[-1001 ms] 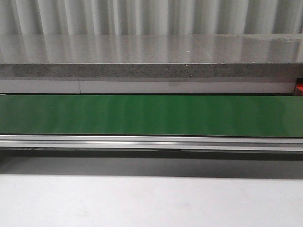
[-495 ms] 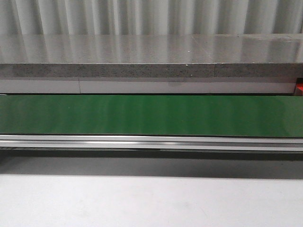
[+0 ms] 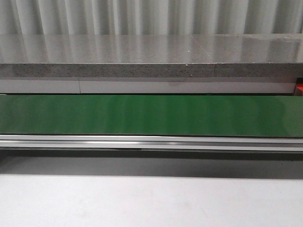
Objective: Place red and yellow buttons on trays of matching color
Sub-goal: 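Move the red button into the red tray and release it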
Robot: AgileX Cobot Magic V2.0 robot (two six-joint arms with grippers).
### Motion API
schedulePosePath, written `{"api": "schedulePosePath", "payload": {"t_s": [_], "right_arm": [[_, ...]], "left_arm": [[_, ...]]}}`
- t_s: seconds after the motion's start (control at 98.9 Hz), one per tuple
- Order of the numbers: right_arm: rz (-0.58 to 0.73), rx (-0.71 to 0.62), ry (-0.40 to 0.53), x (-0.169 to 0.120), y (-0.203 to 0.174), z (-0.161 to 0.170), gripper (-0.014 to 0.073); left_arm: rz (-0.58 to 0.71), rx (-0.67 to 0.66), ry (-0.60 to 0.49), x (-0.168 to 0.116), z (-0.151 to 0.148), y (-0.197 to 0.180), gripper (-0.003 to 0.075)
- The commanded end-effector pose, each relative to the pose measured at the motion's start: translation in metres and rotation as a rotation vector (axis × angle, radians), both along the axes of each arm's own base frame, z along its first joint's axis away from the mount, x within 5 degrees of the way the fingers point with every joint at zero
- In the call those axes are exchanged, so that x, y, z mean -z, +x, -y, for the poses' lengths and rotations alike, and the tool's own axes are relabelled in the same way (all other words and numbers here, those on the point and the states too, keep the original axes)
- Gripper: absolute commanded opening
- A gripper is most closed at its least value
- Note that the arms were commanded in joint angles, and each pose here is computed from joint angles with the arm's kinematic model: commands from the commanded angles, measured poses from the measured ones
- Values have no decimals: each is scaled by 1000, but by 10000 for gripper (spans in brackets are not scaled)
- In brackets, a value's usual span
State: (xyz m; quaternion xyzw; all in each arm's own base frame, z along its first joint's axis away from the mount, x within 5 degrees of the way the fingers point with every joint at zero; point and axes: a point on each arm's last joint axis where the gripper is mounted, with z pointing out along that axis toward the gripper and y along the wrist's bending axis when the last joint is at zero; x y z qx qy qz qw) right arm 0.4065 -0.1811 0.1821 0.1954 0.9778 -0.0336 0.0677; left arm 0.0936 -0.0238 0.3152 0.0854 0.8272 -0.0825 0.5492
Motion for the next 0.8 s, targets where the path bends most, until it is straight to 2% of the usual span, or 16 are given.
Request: {"api": "schedulePosePath", "payload": {"t_s": [0.0,0.091,0.162,0.354,0.475,0.788], "right_arm": [[85,0,-42,-32,0,5,344],[86,0,-42,-31,0,5,489],[88,0,-43,-31,0,5,544],[96,0,-46,-33,0,5,538],[135,-1,-64,-46,-1,4,538],[302,-20,-142,-127,-26,-9,538]], "left_arm": [[96,1,-45,-16,1,1,-6],[96,1,-45,-16,1,1,-6],[96,1,-45,-16,1,1,-6],[96,1,-45,-16,1,1,-6],[96,1,-45,-16,1,1,-6],[96,1,-45,-16,1,1,-6]]}}
